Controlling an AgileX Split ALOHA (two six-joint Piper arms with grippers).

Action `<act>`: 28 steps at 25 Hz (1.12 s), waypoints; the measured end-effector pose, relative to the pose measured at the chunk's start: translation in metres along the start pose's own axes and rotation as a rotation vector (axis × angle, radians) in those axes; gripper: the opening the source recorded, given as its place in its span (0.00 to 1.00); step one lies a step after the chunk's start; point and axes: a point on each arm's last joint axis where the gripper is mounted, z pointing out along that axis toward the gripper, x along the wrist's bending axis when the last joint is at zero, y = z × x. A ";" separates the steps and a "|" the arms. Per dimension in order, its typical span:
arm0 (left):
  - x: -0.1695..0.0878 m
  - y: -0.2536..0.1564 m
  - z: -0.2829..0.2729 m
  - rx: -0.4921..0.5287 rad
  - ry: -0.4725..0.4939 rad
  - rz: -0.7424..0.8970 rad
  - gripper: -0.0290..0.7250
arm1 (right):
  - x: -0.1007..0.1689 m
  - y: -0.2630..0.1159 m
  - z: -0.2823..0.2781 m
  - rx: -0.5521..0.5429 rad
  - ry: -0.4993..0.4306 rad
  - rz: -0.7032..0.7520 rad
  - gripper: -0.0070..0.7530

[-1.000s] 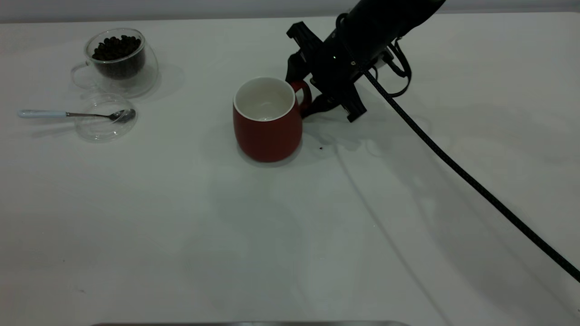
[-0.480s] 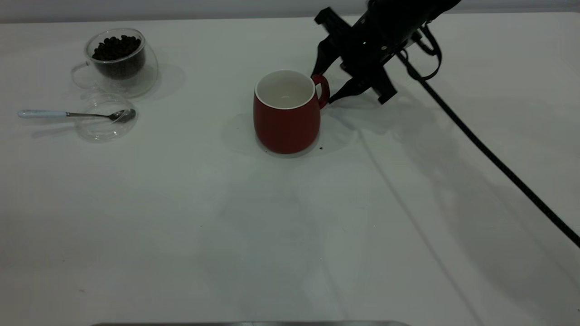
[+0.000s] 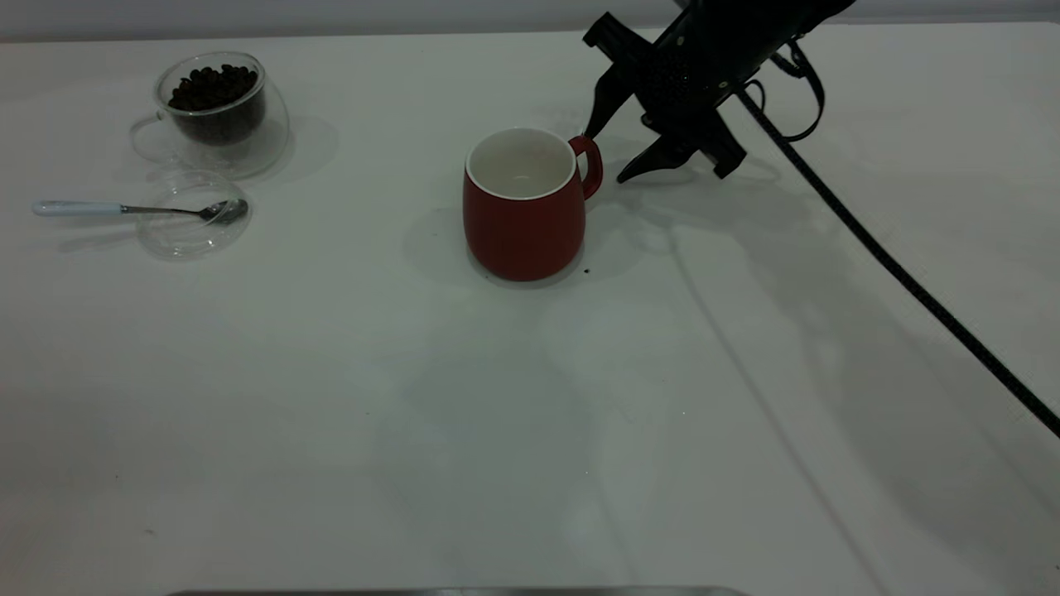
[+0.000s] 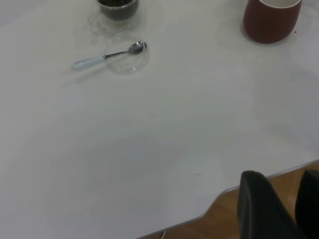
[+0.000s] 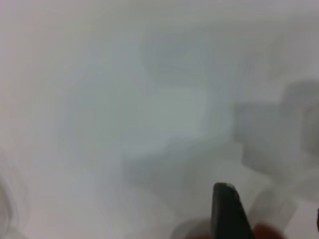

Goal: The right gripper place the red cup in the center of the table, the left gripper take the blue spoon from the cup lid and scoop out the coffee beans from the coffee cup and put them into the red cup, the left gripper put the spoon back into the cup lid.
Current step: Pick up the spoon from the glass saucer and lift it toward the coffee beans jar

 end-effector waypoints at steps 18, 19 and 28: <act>0.000 0.000 0.000 0.000 -0.001 0.000 0.35 | 0.100 -0.020 -0.293 0.060 -0.152 -1.147 0.61; 0.000 0.000 0.000 0.000 -0.001 0.000 0.35 | 0.100 -0.028 -0.322 0.031 -0.199 -1.175 0.61; 0.000 0.000 0.000 0.000 -0.001 0.002 0.35 | -0.014 -0.130 -0.470 -0.226 -0.473 -1.001 0.61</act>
